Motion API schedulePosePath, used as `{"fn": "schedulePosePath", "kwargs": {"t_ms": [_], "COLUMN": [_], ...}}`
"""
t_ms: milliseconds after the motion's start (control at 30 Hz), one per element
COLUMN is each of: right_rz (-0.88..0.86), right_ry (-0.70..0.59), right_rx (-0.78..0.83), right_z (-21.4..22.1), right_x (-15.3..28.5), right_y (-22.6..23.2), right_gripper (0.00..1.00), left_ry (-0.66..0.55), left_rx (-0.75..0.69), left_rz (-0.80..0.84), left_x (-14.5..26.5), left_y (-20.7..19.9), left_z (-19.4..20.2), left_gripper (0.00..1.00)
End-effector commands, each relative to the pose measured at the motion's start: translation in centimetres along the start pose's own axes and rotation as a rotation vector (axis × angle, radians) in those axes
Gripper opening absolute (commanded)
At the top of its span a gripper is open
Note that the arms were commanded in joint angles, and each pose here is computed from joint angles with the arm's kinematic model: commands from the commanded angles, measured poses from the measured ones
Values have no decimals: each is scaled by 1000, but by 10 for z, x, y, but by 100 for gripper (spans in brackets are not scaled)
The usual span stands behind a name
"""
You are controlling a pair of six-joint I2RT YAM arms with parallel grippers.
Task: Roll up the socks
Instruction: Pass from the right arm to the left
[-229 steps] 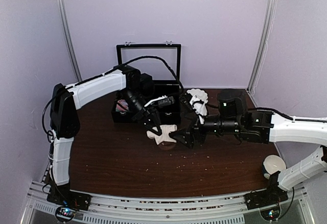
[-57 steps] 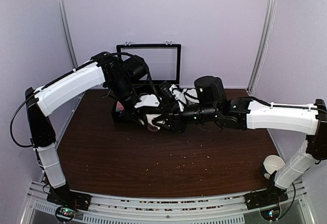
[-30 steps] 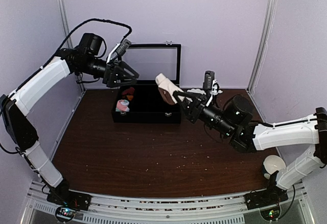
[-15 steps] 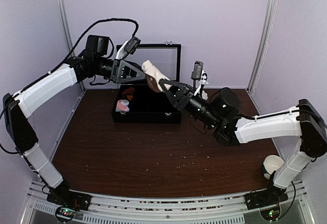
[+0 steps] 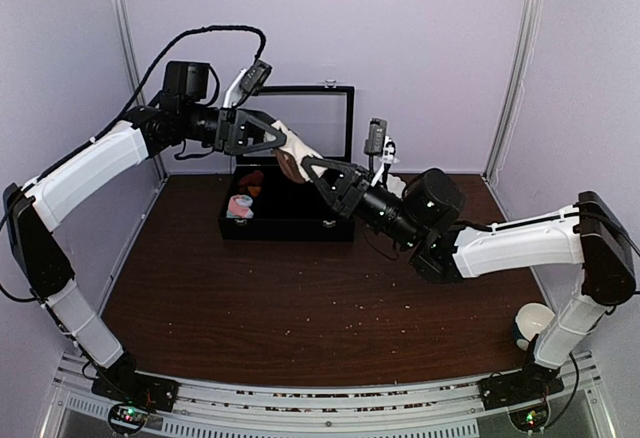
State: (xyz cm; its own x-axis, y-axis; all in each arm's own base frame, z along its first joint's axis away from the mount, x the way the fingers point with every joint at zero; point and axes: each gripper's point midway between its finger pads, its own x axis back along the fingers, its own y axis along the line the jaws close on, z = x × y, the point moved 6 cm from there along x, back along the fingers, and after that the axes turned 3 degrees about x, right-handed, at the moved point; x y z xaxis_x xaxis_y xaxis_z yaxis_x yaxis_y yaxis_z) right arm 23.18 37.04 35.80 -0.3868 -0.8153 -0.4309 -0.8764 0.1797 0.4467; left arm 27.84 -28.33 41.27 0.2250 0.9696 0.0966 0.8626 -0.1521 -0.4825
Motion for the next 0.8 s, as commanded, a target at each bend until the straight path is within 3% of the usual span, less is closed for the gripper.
{"fn": "schedulePosePath", "kwargs": {"t_ms": [0, 233, 267, 333, 433, 467, 500, 533, 633, 767], "right_rz": [-18, -10, -11, -6, 26, 40, 59, 81, 157, 313], "right_ry": [-3, 2, 3, 8, 27, 41, 51, 63, 116, 167], "right_rx": [4, 19, 21, 20, 8, 7, 5, 6, 11, 73], "right_z": [-1, -1, -1, 0, 2, 4, 6, 7, 10, 10], "right_x": [0, 4, 4, 4, 5, 6, 7, 10, 21, 49], "right_y": [5, 3, 4, 2, -5, -10, -15, -22, -44, -66], "right_gripper": [0, 0, 0, 0, 38, 41, 54, 97, 100, 100], "left_ry": [-19, -2, 2, 12, 31, 44, 64, 95, 242, 315], "left_rx": [-63, -48, -53, -69, -97, -106, -134, -173, -236, -307], "left_rz": [54, 51, 50, 41, -6, -28, -60, -101, -272, -496], "left_x": [4, 5, 6, 9, 17, 21, 23, 26, 37, 67], "left_y": [-9, -3, -2, 2, 16, 22, 28, 34, 67, 131], "left_z": [-14, -3, -3, -3, -3, -2, -1, 1, 12, 14], "left_gripper": [44, 34, 28, 3, 0, 0, 0, 0, 0, 0]}}
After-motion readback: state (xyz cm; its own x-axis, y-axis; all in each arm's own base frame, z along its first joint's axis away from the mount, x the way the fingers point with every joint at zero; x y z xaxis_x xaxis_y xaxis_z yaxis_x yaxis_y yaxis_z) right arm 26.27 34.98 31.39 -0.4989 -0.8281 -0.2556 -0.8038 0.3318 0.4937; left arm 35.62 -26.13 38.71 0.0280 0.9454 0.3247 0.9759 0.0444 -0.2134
